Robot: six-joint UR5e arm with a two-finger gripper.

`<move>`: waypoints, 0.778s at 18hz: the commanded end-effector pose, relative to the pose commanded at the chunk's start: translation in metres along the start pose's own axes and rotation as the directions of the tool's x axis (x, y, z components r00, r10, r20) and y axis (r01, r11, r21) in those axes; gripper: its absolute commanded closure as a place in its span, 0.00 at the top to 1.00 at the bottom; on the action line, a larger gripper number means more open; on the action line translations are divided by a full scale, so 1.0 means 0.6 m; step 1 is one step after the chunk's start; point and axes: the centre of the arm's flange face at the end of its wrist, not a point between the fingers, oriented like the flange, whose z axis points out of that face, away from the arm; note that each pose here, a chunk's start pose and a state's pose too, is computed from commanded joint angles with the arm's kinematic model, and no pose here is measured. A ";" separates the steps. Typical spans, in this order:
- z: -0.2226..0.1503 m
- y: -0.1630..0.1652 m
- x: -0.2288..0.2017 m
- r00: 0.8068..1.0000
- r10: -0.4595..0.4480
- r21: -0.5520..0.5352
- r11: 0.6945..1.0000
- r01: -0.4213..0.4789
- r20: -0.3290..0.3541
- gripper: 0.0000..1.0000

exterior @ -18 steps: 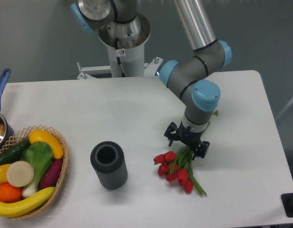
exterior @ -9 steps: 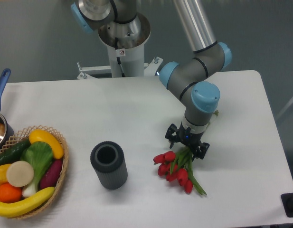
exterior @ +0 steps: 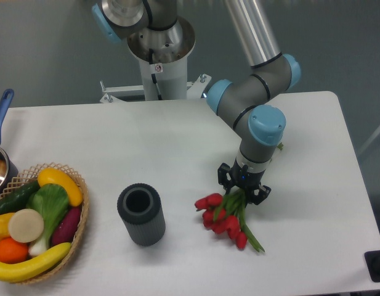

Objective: Pick up the flowers from the table
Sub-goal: 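Close the gripper on the tulip stems, then lift the gripped tulip bundle up off the table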

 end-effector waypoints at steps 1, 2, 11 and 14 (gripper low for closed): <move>-0.002 -0.001 0.000 1.000 -0.003 0.002 1.000 0.003 0.001 0.41; -0.002 -0.001 0.000 1.000 -0.003 0.002 1.000 0.003 0.001 0.41; -0.012 -0.003 -0.003 1.000 -0.004 0.009 1.000 0.003 0.011 0.38; -0.035 -0.007 -0.010 0.999 -0.002 0.026 1.000 0.001 0.033 0.38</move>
